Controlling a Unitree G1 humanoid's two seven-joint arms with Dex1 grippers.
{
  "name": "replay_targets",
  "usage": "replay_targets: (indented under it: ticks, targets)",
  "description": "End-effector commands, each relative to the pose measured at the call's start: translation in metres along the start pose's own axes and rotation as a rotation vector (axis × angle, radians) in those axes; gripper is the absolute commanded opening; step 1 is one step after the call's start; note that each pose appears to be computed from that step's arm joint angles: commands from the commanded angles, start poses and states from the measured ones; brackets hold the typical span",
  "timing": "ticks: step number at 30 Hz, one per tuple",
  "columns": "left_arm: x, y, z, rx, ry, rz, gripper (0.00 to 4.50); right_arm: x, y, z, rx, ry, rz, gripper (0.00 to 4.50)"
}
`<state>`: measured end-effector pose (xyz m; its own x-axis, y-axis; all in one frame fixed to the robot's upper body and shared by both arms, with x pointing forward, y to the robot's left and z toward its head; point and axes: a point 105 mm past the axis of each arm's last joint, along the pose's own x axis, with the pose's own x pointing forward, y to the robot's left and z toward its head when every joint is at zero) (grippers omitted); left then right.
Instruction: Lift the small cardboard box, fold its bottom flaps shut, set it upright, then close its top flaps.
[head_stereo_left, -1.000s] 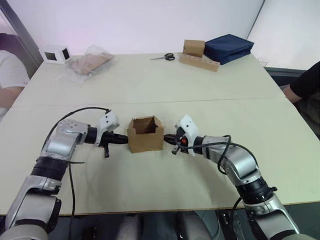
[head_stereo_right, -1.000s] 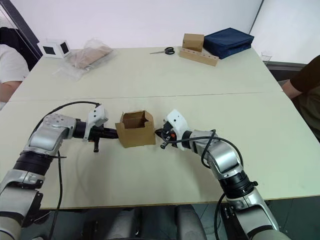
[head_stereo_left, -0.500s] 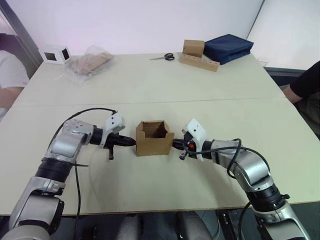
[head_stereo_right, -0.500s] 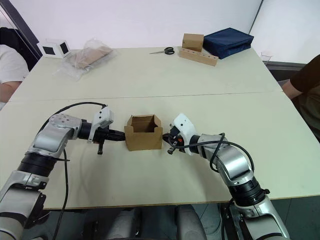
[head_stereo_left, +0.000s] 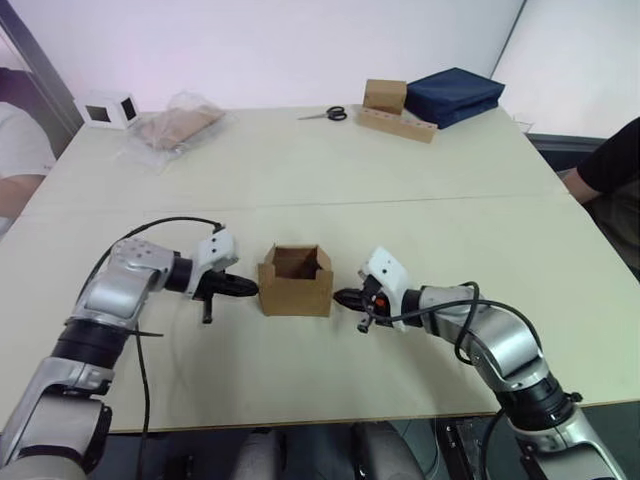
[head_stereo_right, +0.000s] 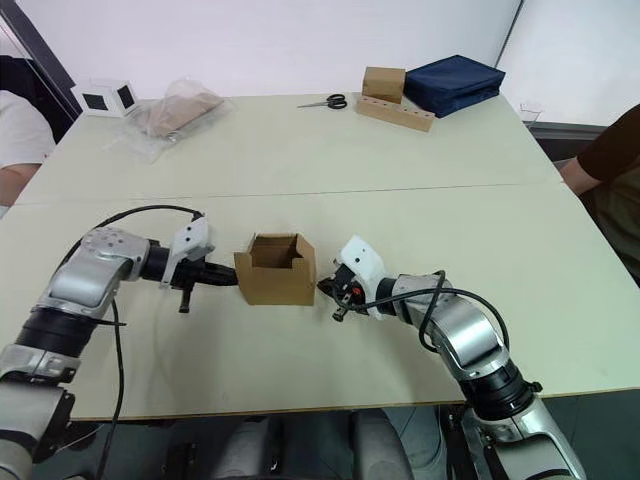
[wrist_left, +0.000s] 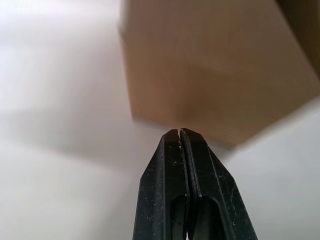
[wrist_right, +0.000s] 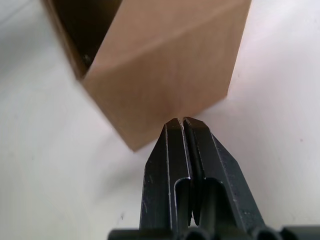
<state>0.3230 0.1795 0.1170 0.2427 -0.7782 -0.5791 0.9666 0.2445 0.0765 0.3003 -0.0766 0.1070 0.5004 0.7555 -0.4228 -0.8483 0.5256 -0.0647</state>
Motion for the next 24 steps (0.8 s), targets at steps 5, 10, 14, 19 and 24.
replay_targets:
  ticks: [5,10,14,19,24]
  targets:
    - [-0.042,0.006,0.029,-0.006,-0.129,0.067,0.00,-0.032,-0.021,0.033,-0.012,-0.165,-0.063,0.04]
    - [-0.039,-0.002,0.062,-0.032,-0.270,0.037,0.00,-0.043,-0.027,0.052,0.009,-0.254,-0.012,0.04]
    - [-0.030,-0.005,0.067,-0.043,-0.293,0.028,0.00,-0.039,-0.025,0.064,0.020,-0.301,0.065,0.04]
    - [-0.021,-0.007,0.068,-0.038,-0.293,0.025,0.00,-0.027,-0.014,0.069,0.017,-0.310,0.152,0.04]
    - [-0.009,-0.010,0.066,-0.037,-0.292,0.010,0.00,-0.003,0.000,0.070,0.035,-0.303,0.240,0.04]
